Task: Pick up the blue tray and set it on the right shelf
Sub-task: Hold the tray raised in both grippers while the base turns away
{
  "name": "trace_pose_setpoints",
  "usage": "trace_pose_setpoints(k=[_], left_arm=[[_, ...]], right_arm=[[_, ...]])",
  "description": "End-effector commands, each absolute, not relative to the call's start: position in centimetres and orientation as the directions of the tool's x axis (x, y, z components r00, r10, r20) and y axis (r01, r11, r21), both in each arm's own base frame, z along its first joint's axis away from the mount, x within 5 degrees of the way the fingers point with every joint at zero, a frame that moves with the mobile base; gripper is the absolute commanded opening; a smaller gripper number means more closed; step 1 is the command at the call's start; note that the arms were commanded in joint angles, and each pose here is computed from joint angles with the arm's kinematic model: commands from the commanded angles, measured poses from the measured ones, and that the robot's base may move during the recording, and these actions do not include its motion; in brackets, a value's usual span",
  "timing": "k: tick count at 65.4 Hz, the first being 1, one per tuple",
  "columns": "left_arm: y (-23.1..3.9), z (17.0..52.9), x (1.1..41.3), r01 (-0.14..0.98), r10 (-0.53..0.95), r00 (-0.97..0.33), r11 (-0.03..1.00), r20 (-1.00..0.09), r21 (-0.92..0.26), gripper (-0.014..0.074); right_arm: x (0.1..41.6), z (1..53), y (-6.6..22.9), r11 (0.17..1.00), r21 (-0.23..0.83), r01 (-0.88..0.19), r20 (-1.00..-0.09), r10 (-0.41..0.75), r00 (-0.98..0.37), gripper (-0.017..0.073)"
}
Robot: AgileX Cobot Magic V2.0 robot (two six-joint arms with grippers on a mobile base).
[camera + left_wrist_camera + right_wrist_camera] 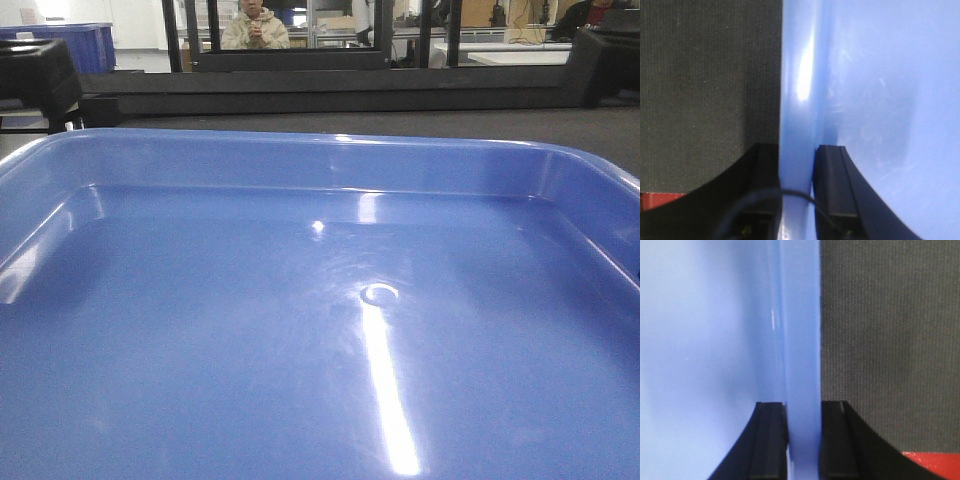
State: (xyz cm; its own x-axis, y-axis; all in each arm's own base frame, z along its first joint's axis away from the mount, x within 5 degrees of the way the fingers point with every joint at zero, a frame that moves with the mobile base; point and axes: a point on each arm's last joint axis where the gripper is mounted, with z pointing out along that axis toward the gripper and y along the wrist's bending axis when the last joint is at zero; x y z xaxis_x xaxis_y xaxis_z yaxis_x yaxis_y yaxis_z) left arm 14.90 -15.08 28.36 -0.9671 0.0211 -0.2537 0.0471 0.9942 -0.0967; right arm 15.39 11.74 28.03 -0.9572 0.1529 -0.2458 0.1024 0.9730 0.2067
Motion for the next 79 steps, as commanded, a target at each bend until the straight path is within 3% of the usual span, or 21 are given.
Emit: trace_pose_setpoints(k=[1,79], left_arm=[[-14.87,29.55,14.66,0.049,0.016,-0.958,0.993,-0.288,-0.109,0.0055],[-14.89,29.52,14.53,0.044,0.012,-0.962,0.993,-0.273,-0.112,0.0055]], right_arm=[[15.60,29.31,11.61,0.969,0.228,0.091,-0.303,0.160,-0.939,0.0159],[15.53,29.27,11.55,0.971,0.220,0.094,-0.296,0.158,-0.942,0.0159]])
